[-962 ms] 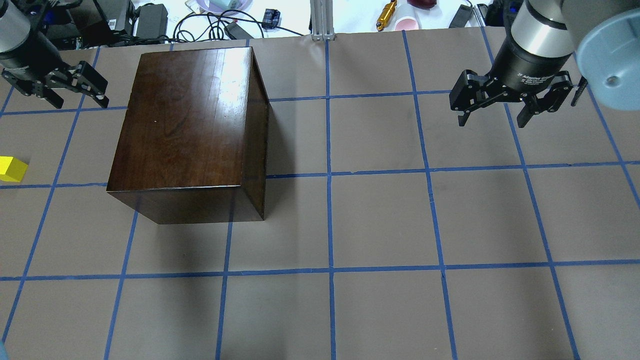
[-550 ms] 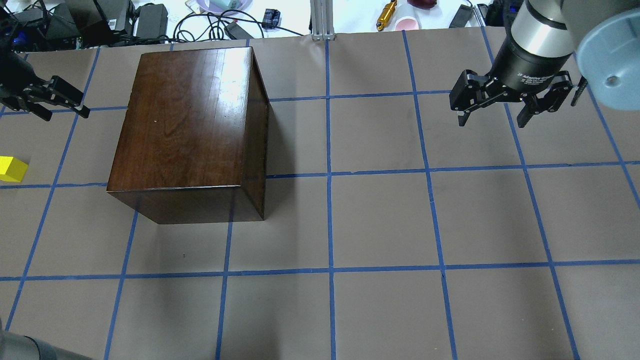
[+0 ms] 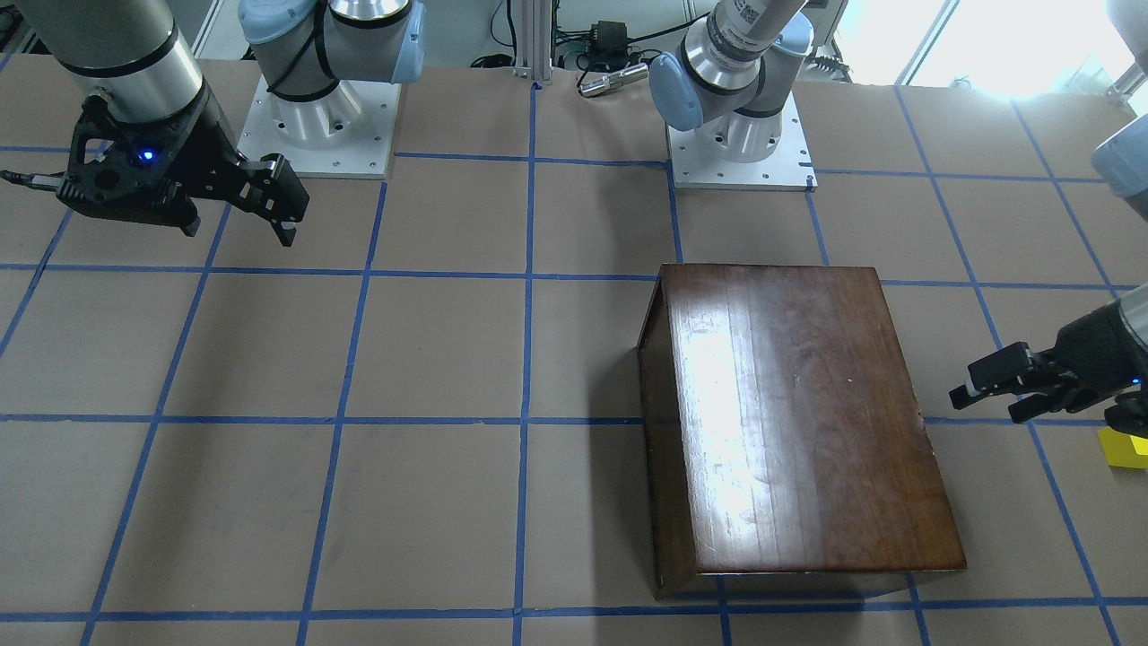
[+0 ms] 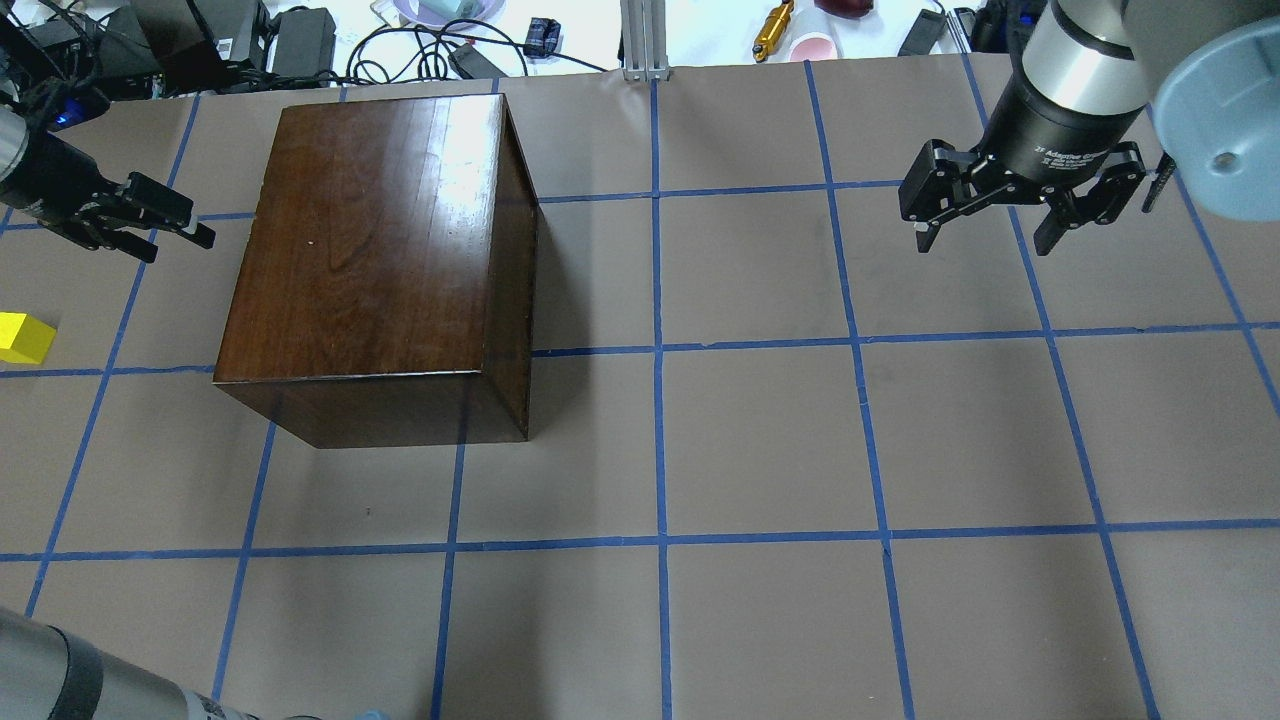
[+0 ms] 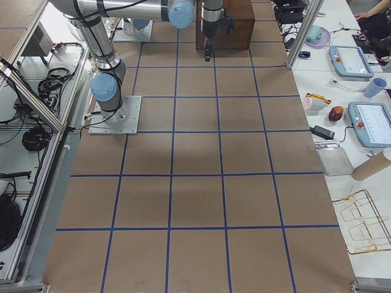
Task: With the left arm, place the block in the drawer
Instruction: 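Hook the left gripper onto the white drawer handle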
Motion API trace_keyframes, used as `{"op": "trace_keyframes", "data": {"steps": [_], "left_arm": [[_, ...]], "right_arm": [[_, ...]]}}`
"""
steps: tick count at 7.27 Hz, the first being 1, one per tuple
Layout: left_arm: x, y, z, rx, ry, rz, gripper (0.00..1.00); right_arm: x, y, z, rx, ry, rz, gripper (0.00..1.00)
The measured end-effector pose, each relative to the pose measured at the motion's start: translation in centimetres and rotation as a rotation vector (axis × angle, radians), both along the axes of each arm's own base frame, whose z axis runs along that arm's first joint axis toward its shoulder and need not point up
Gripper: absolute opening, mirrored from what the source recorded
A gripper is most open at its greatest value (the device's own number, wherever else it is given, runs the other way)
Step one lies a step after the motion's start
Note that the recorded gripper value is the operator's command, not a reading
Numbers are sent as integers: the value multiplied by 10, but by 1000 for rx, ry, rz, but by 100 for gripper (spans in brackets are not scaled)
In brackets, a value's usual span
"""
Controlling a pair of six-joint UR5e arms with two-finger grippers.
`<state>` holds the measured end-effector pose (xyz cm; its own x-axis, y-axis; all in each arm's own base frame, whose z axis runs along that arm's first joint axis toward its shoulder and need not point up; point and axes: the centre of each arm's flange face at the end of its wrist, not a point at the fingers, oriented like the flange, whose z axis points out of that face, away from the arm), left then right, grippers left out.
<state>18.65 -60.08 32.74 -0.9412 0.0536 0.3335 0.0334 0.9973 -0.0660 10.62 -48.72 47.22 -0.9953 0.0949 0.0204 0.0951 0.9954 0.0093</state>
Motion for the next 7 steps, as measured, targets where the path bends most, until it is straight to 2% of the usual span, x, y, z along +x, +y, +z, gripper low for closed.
{"op": "trace_keyframes", "data": {"steps": [3,7], "left_arm": [[-6,0,-25,13,77,10,100],[-10,3,-52,48,110,17,100]], "right_arm": [[0,0,0,0,0,0,100],[0,0,0,0,0,0,100]]}}
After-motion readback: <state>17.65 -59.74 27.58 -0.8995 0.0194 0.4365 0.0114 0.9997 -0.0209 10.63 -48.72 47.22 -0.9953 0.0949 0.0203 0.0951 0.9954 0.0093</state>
